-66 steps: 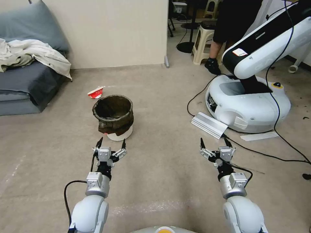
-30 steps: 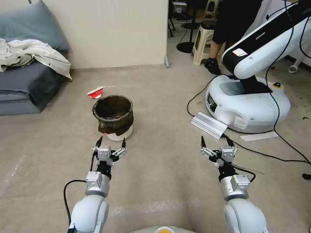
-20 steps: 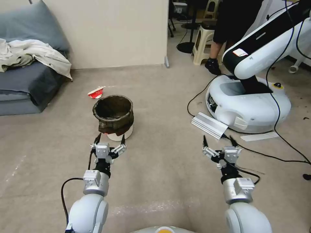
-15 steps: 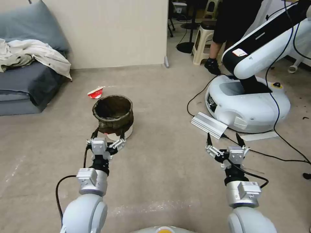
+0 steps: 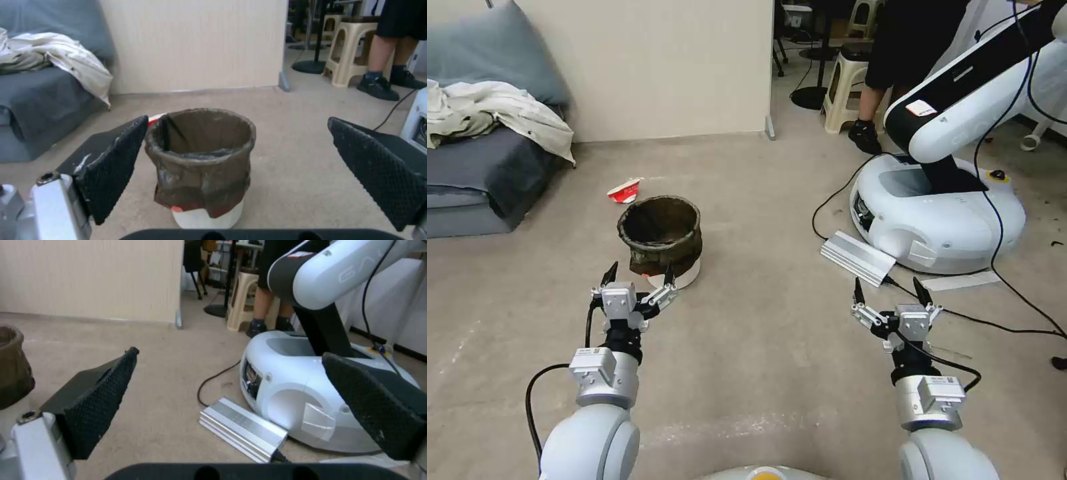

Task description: Pick up the trash can from the floor.

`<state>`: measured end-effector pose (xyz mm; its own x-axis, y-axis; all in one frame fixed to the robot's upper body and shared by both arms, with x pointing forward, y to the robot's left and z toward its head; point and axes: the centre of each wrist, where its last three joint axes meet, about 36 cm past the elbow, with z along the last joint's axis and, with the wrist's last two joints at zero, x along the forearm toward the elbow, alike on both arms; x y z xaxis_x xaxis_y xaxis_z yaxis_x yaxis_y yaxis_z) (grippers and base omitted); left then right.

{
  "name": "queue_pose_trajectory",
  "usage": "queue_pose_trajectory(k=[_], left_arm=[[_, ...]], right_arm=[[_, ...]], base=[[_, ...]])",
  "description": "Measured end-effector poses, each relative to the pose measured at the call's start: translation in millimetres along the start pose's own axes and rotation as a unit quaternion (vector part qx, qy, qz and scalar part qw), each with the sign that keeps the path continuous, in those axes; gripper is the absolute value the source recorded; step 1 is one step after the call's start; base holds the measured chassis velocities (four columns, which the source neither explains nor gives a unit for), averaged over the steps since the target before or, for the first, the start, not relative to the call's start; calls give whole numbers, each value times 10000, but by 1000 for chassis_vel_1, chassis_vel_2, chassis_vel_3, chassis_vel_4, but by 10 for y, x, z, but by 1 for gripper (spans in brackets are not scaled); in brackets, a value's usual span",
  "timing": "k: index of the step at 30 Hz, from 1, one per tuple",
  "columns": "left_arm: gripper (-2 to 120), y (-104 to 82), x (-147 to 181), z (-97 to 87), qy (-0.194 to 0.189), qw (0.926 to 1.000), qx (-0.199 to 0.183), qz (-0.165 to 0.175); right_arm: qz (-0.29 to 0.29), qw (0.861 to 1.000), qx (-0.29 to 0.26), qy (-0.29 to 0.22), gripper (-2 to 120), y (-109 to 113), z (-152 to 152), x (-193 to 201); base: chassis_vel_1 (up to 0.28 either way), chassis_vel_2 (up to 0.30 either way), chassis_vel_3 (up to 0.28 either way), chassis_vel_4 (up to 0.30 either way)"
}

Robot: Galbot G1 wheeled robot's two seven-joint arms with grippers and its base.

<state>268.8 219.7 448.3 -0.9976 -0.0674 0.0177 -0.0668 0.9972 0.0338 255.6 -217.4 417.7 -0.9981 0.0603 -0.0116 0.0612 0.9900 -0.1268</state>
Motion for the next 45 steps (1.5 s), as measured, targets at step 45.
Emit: queue_pose_trajectory(k=[45], left_arm=[[100, -8, -2, 162, -79, 10000, -50, 15]], right_arm=[[37, 9999, -1, 142, 100, 3, 101, 0]], base=[[29, 26, 28, 32]])
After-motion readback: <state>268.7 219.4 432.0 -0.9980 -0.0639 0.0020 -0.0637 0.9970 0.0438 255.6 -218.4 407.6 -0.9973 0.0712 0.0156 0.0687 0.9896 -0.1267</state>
